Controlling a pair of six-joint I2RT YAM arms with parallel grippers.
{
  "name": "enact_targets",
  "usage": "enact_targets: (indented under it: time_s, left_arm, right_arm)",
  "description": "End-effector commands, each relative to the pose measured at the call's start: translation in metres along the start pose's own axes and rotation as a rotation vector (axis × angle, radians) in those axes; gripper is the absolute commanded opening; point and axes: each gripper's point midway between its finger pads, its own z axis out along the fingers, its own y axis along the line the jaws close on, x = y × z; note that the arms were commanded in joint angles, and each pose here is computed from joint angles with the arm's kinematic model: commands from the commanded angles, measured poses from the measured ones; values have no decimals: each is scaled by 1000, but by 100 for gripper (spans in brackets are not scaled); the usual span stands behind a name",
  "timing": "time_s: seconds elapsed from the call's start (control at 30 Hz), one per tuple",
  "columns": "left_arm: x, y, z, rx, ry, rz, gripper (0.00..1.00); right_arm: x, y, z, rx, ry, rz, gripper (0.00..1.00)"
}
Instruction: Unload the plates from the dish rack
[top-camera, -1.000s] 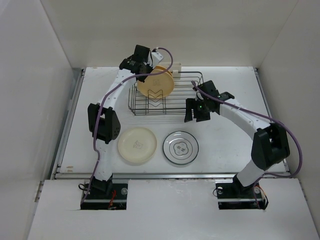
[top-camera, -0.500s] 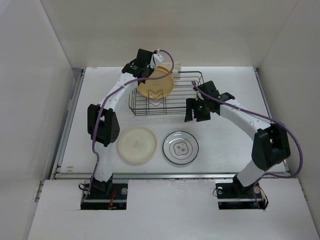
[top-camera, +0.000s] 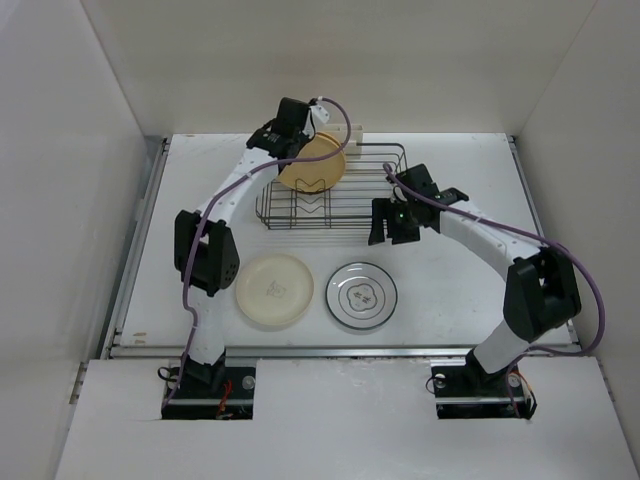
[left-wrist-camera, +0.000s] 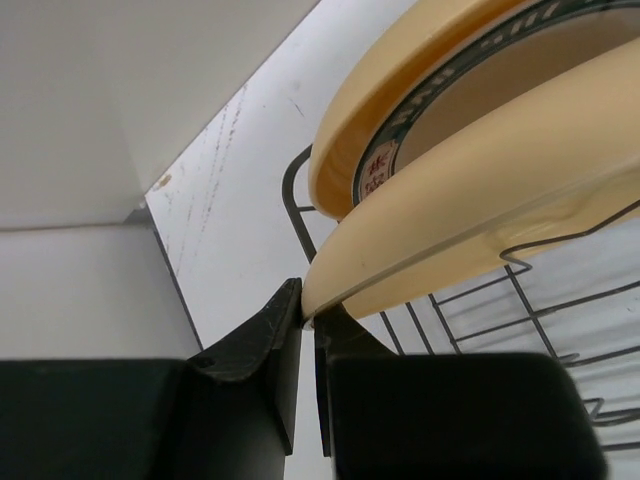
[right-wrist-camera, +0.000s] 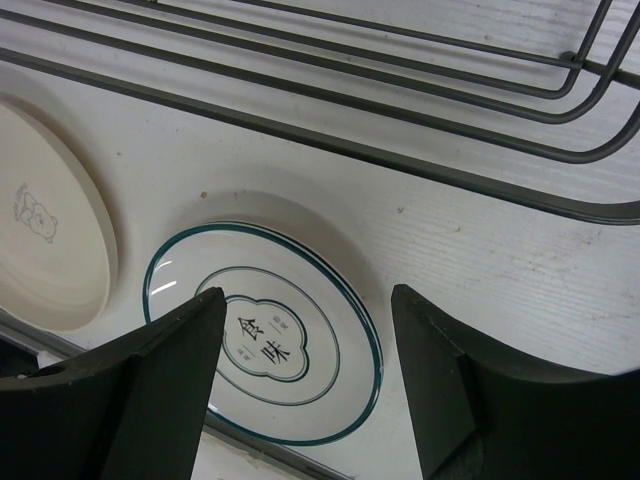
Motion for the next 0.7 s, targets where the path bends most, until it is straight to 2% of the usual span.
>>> enact_targets:
  time_s: [0.0,0.13,0.23,0.5,0.67]
  left_arm:
    - [-26,40,-47,-43,-95,-142,0]
    - [-26,49,-48,-52,-115,-273,0]
    - [-27,70,-57,-131,-138,-330,0]
    - [-17,67,-63,-117,-103,-296,0]
    - [-31,80,-82,-121,-143,-351,0]
  right_arm:
    - [-17,13,-15,-62,-85,-14,73]
    - [-20,15,-20,-71,-108,-19,73]
    - [-21,16,-23,-74,-116,-21,73]
    - [-17,13,-21,-65,-116,-10,73]
    - [-21,15,-24,-71,-133,-14,73]
